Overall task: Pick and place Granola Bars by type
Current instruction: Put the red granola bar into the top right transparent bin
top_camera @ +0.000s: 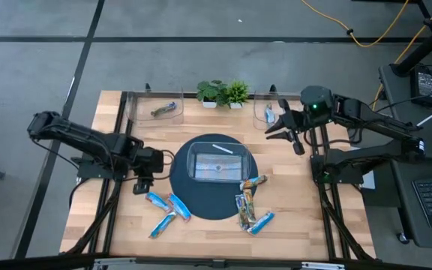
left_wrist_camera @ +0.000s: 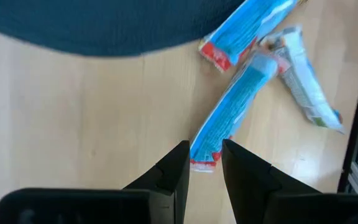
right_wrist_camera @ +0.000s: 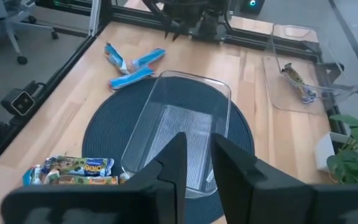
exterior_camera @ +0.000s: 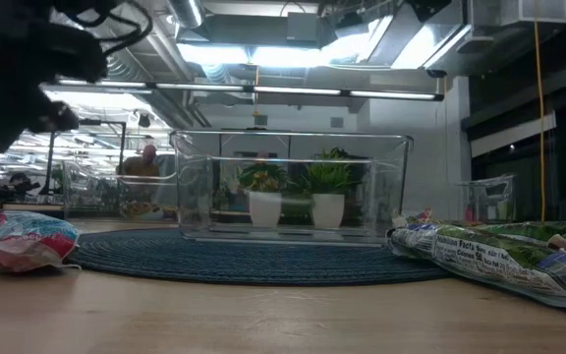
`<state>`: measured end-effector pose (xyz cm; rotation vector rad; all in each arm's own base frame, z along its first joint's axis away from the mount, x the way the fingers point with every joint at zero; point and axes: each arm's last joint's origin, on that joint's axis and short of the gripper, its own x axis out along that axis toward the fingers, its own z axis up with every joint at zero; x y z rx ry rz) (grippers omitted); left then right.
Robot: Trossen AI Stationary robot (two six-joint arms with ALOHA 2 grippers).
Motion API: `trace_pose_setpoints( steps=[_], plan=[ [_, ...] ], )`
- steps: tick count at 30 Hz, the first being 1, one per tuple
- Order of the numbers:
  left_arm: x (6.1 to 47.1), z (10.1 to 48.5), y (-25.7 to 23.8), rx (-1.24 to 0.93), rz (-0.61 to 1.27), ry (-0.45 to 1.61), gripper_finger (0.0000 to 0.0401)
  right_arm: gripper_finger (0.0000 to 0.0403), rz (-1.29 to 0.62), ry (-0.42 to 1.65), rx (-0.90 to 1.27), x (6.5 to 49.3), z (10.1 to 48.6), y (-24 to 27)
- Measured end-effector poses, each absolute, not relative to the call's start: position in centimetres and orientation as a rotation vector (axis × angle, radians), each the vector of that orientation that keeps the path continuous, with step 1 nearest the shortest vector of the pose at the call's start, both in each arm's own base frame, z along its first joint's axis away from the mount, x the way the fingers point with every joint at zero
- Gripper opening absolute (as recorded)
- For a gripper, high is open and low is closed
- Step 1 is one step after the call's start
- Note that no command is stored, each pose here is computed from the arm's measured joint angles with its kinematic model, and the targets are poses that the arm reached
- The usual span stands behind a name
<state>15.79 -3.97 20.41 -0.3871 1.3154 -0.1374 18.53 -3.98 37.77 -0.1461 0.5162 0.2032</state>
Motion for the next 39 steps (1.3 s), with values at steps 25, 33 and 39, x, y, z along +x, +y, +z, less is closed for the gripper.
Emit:
trace_pose_setpoints(
  steps=[25, 33, 39],
  plan=[
    [15.4, 17.4, -6.5, -0.405, -0.153, 1.264, 0.0235, 0.0077, 0.151, 0.494, -0.096, 18.7, 38.1, -4.1],
    [16.3, 15.6, -8.4, -0.322, -0.185, 1.312, 0.0275, 0.0077, 0.138, 0.498, -0.075, 18.7, 38.0, -4.1],
    [16.5, 14.5, -8.9, -0.277, -0.145, 1.353, 0.0276, 0.0077, 0.137, 0.498, -0.072, 18.7, 38.0, -4.1]
  ],
)
